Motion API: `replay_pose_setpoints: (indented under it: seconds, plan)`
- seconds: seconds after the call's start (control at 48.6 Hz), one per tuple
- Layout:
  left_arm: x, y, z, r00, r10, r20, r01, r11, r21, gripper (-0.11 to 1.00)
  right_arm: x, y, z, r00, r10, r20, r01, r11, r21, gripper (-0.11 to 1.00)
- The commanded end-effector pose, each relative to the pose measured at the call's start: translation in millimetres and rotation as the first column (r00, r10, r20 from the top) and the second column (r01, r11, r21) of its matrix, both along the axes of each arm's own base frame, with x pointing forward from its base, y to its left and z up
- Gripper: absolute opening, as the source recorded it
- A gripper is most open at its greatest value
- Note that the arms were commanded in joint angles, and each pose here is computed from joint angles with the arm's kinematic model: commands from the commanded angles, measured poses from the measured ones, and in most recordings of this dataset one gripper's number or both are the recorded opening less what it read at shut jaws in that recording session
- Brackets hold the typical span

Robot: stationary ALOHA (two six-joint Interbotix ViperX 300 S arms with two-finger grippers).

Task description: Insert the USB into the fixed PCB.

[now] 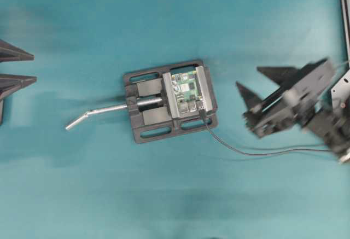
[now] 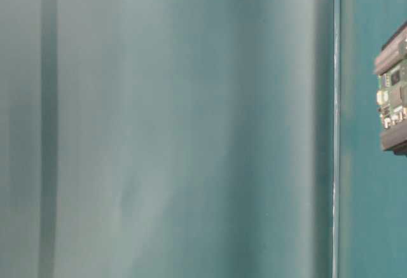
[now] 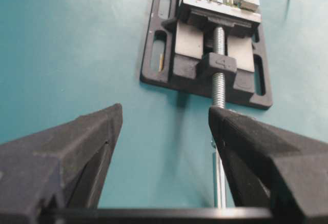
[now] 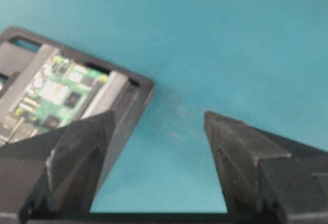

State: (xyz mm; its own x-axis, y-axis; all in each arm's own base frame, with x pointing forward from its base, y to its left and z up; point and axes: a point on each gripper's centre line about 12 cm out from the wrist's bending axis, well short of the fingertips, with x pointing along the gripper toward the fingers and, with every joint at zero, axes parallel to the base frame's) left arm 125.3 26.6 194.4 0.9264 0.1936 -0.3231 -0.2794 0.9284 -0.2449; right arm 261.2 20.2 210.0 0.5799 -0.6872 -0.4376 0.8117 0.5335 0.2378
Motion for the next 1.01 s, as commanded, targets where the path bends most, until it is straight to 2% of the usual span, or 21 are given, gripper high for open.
replay_pose_setpoints:
  seconds: [0.0,0.144,0.267,0.391,0.555,0.678,0.863,0.987]
  plan:
    - [1,1,4,1.000,0.004,0.008,-0.004,1.000,0.001,0.74,-15,-14,11,0.997,0.035,0.062,-0.035,0.999,0.000,0.76]
    - [1,1,4,1.000,0.004,0.008,-0.004,1.000,0.001,0.74,-41,-36,19,0.986,0.089,0.144,-0.087,0.996,-0.020,0.76]
    - [1,1,4,1.000,0.004,0.008,-0.004,1.000,0.001,0.74,-63,-50,20,0.965,0.157,0.210,-0.160,0.987,-0.004,0.76]
    - [1,1,4,1.000,0.005,0.006,-0.005,1.000,0.000,0.74,-79,-55,16,0.948,0.219,0.232,-0.226,0.974,0.003,0.76]
    - [1,1,4,1.000,0.005,0.008,-0.005,1.000,0.001,0.74,-94,-55,15,0.914,0.332,0.234,-0.331,0.943,-0.046,0.76]
    - [1,1,4,1.000,0.004,0.008,-0.004,1.000,0.001,0.74,-102,-53,13,0.893,0.389,0.227,-0.380,0.921,-0.083,0.76]
    - [1,1,4,1.000,0.005,0.008,-0.005,1.000,0.001,0.74,-107,-50,5,0.874,0.434,0.219,-0.426,0.901,-0.087,0.76]
    - [1,1,4,1.000,0.005,0.006,-0.005,1.000,0.000,0.74,-106,-43,-2,0.845,0.496,0.199,-0.489,0.868,-0.087,0.76]
